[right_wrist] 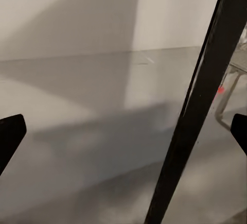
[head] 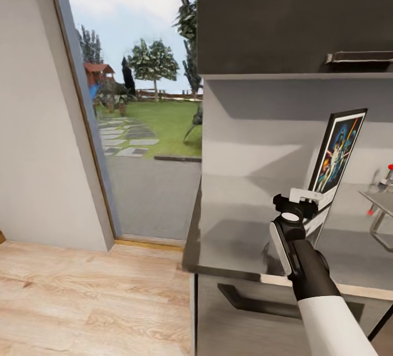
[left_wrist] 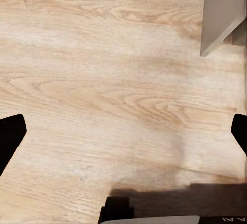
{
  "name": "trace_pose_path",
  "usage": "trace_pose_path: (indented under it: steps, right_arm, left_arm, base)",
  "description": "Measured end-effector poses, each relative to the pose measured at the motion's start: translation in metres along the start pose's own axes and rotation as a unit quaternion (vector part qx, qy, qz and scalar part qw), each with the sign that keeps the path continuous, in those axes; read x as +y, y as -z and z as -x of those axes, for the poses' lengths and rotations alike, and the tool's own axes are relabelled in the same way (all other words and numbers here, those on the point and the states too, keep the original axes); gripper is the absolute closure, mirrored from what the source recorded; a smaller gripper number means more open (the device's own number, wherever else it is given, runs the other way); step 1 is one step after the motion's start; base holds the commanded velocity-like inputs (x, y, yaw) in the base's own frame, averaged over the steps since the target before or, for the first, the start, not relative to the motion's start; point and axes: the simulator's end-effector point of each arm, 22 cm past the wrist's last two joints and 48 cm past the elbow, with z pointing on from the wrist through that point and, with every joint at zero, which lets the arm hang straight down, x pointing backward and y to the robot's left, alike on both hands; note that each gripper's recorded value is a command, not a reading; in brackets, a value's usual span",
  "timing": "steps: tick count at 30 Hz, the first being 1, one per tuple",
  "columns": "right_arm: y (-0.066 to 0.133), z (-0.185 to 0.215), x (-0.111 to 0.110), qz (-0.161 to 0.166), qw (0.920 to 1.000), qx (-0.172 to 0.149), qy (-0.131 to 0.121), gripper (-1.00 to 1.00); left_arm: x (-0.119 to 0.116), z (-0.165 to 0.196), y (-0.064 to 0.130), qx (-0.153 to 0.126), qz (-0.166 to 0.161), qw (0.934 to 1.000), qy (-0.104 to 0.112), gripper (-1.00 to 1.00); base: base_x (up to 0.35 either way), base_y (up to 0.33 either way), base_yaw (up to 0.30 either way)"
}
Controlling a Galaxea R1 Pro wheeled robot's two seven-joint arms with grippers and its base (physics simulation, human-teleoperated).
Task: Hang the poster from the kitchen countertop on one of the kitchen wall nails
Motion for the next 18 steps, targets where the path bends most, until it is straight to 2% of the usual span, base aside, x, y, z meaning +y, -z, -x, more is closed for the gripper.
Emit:
trace_pose_path:
  steps: [18]
  right_arm:
    - [-0.0008,0.0071,-0.0008,-0.001,0.9997,-0.018,-0.013,-1.00]
  left_arm:
    - [0.0001,0.0004,-0.0002,0.000,0.000,1.0000,-0.001,-1.00]
  base:
    - [0.017,-0.041,0.000]
